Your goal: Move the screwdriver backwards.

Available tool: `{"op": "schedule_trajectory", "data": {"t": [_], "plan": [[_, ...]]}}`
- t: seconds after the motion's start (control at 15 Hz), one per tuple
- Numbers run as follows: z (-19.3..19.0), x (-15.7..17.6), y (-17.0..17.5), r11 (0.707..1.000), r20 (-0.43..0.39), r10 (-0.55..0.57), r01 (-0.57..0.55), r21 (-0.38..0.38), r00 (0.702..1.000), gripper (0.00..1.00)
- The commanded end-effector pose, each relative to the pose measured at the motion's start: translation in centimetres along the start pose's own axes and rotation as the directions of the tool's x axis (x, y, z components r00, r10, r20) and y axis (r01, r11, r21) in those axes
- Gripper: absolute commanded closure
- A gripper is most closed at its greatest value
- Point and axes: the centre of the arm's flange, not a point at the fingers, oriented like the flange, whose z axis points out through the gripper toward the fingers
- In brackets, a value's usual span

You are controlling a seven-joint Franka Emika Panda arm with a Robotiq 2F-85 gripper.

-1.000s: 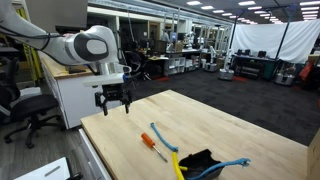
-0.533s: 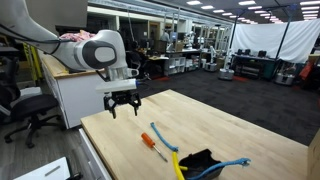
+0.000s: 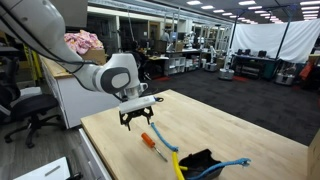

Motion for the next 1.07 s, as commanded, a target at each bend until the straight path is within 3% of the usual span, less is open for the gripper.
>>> {"op": "schedule_trajectory", "data": {"t": [0.0,0.47,0.93,1.0], "plan": [[3.3,-1.6,1.6,0.99,-0.045,-0.138,0.136,-0.044,0.989,0.0],[7.2,-3.1,2.5,0.962,-0.059,-0.272,0.27,-0.038,0.96,0.0],[9.1,-2.5,2.7,0.948,-0.06,-0.319,0.319,-0.004,0.946,0.0],[9.3,-2.4,2.8,0.952,-0.049,-0.304,0.305,0.019,0.951,0.17]]}}
